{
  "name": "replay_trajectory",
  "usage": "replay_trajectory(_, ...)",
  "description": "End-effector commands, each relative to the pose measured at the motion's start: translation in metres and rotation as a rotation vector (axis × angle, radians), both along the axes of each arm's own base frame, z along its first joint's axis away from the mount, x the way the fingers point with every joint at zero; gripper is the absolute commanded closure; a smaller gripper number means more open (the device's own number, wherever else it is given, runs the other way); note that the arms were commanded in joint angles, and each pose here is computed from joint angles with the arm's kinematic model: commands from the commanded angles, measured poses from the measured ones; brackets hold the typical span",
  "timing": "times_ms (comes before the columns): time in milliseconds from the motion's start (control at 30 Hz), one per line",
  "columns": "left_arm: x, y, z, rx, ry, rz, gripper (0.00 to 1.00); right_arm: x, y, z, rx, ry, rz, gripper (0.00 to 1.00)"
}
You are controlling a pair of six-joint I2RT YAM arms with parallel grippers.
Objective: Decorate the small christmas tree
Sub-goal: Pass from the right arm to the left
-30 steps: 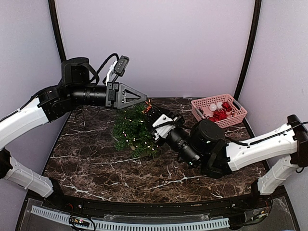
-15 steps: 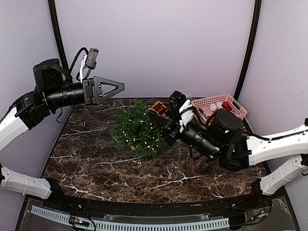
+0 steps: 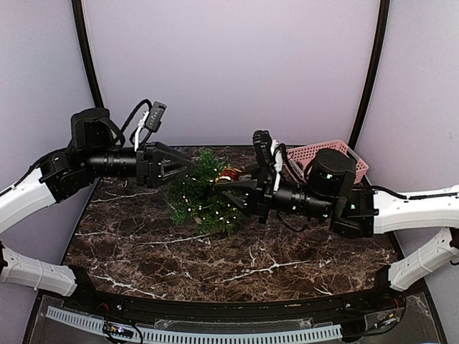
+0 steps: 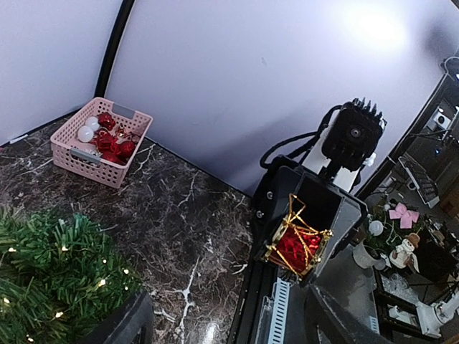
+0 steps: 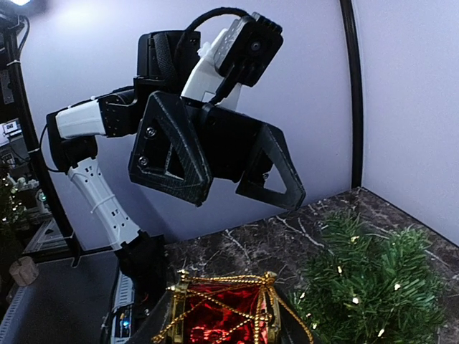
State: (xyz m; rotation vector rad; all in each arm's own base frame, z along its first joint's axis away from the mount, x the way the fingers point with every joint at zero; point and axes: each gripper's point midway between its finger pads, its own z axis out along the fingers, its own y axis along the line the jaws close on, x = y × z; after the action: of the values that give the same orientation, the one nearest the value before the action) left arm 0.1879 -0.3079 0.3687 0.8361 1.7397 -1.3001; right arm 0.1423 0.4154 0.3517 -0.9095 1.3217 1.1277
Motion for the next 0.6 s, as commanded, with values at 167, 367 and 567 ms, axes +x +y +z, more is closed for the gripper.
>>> replay_trajectory(167, -0.024, -0.017, -0.009, -0.014, -0.015, -0.193, 0.25, -0.032, 0.026, -0.014, -0.061, 0.208, 0.299, 0.65)
replay_trajectory(367, -0.037, -0.03, -0.013, -0.016, 0.032, -0.283, 0.31, -0.04, 0.038, -0.022, -0.116, 0.228, 0.373, 0.65)
replay_trajectory(567, -0.045, -0.038, -0.023, 0.02, 0.077, -0.338, 0.54, -0.043, 0.043, -0.028, -0.159, 0.229, 0.396, 0.65)
